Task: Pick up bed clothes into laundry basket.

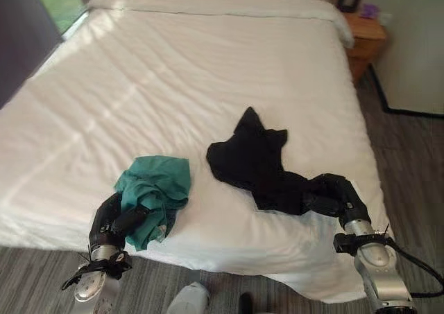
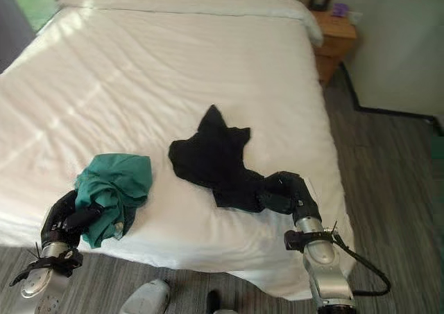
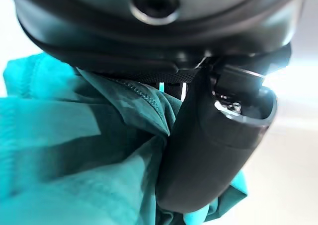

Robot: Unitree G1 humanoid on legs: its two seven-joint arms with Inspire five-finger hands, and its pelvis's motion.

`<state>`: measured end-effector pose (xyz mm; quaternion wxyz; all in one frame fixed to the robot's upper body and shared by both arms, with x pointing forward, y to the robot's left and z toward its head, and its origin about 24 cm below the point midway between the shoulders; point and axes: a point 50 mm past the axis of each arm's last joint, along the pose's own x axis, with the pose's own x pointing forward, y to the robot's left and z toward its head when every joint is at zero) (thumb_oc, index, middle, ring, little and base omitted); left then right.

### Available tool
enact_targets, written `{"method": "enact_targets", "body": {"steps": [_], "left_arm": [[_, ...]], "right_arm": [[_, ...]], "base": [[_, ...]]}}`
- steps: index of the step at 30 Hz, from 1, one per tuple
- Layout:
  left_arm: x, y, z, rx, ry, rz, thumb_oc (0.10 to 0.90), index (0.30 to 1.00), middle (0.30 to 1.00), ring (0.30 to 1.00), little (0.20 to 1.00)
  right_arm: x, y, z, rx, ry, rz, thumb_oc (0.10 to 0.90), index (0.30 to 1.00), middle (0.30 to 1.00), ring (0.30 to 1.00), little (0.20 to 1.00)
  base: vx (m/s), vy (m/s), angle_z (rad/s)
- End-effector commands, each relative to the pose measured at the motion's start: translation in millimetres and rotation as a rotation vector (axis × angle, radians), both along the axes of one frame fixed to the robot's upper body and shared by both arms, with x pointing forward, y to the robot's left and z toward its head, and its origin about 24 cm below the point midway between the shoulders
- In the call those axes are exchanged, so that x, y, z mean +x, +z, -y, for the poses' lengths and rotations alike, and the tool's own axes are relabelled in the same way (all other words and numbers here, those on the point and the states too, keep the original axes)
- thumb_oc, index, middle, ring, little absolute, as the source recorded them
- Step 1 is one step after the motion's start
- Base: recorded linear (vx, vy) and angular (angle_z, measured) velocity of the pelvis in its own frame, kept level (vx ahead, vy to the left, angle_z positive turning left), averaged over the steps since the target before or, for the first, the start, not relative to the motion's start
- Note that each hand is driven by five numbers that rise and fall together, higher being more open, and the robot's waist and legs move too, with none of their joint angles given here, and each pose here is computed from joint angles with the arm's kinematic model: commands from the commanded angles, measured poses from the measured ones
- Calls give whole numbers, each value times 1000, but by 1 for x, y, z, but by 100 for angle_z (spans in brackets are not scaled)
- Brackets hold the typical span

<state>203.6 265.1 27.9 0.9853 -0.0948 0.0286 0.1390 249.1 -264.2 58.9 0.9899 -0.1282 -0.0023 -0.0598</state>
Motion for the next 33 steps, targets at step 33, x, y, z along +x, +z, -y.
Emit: {"method": "enact_targets", "body": {"steps": [33], "left_arm": [[6,60,-26,217,103,264,400,300,300,300,300]], "right_arm": [[-7,27,13,186,-74,219,400,300,300,300,300]], "base": [[-339,-107,-131]]}}
